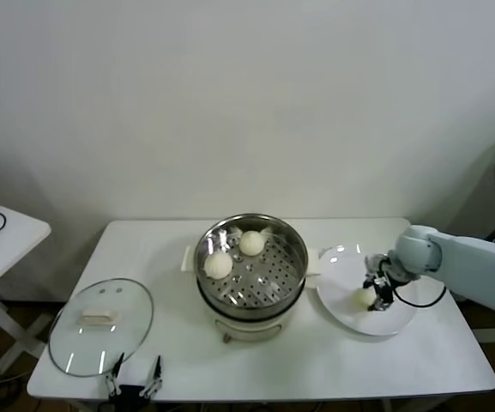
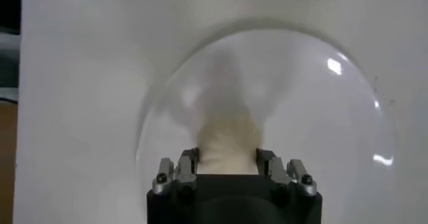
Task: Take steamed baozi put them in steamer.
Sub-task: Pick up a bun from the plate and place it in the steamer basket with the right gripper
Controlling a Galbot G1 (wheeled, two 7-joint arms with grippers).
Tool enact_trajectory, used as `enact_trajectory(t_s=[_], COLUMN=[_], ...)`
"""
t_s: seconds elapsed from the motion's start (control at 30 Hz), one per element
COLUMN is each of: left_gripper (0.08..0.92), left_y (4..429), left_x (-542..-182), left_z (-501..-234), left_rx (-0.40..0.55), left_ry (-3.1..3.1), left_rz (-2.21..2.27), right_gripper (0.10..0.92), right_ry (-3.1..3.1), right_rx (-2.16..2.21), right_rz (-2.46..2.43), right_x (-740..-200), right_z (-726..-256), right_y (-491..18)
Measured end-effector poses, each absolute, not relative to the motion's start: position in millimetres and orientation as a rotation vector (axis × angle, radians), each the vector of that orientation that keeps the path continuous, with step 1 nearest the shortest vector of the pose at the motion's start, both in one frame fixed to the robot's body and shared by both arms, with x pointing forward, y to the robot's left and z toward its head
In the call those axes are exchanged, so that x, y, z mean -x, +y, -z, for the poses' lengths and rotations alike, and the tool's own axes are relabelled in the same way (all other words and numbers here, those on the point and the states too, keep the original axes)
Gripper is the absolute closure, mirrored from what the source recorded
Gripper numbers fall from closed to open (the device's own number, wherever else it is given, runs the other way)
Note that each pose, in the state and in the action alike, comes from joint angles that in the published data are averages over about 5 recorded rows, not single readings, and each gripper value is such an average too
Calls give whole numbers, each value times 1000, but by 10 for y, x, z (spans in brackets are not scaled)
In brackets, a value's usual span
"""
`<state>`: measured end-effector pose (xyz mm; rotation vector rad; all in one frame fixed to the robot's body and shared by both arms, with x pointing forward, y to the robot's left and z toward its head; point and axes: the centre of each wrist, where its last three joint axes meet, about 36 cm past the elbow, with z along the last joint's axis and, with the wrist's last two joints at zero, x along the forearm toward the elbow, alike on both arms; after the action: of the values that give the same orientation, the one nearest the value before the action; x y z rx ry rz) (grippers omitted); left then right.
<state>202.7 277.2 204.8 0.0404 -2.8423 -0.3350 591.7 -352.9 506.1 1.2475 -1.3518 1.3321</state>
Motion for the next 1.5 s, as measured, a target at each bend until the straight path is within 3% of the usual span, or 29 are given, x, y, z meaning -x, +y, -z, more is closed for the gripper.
enact_trajectory(t_s=[0.37,0.6,0.93,1.23,1.5], left_gripper=[177,177,177,177,177], left_y=[2710,2689,2690,2710,2731], left_x=[-2028,-2045,-2054,-2055,-2069], left_z=[-2016,-2008,-1991,-1969,-1952], left_rx=[-27,-17,-25,-33,-45], left_ry=[-2855,-2861,-2866,-2864,-2865], left_rz=[351,365,366,368,369], right_gripper=[412,411,411,411,373], right_ry=[-1335,-1174,-833,-630,-568], right_rx=[-1559,-1821,-2057,-2161,-2203], right_rz=[-1680,-1933,-2105,-2167,-2214], right_x=[-6060,-5863,-5724,-5855,-5976], right_z=[-6791,-7287,-6776,-6096,-5794], right_y=[-2925,-2115,-1296,-887,-642])
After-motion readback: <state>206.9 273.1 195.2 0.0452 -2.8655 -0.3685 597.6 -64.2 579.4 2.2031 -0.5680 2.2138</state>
